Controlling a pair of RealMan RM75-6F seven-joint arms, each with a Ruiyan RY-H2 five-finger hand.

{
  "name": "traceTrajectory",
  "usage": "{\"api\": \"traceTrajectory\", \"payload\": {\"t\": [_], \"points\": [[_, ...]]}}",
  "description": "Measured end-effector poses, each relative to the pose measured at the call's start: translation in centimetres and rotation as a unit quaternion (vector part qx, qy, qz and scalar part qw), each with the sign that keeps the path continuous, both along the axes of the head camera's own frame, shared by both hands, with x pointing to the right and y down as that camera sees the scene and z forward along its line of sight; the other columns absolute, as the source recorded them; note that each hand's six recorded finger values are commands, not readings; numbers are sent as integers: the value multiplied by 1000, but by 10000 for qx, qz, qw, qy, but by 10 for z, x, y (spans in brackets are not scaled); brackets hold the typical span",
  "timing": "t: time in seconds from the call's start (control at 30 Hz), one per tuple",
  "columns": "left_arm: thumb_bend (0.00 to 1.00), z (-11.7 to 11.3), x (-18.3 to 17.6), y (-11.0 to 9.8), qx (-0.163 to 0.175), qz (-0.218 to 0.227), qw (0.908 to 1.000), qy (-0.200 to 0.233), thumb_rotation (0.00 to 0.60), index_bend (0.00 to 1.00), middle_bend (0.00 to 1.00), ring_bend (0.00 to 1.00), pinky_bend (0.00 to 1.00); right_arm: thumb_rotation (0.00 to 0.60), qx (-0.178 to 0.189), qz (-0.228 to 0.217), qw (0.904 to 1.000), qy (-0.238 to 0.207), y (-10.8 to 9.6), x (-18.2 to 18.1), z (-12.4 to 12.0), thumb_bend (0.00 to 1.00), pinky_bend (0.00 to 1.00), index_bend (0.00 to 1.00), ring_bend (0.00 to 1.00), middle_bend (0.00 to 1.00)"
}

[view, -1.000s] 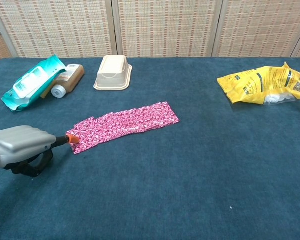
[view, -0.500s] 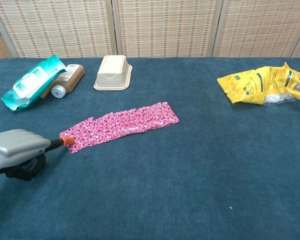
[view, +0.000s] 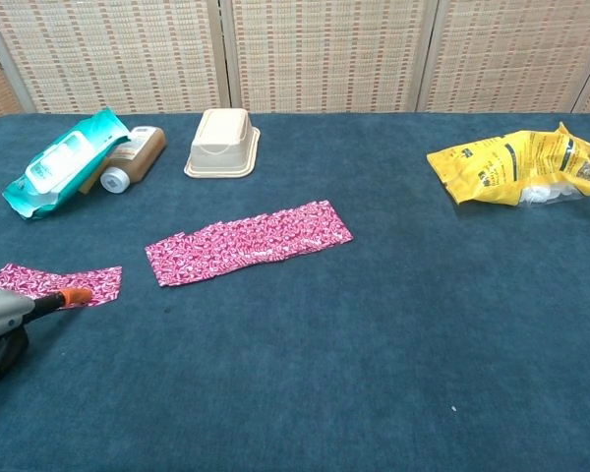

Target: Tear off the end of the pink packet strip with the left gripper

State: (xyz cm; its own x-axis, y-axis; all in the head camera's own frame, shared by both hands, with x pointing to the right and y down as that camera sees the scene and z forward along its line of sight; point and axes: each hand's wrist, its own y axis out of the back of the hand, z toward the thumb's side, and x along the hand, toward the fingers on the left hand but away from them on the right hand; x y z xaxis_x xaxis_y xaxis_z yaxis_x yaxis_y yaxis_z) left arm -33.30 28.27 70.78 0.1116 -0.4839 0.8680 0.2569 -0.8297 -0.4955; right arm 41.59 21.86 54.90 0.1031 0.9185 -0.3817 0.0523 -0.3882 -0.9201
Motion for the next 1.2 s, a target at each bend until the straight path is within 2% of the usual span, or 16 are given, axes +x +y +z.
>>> {"api": "traceTrajectory", "payload": {"t": [0.53, 1.2], "points": [[875, -8, -12, 11, -40, -74, 9999, -67, 600, 0, 679, 797, 623, 600, 26, 14, 10000, -26, 0, 0, -2, 52, 233, 0, 0, 0], [875, -38, -43, 33, 9, -348, 9989, -309, 600, 0, 677, 797, 627, 600, 27, 5, 10000, -41, 1, 0, -3, 53, 233, 0, 0, 0]]}}
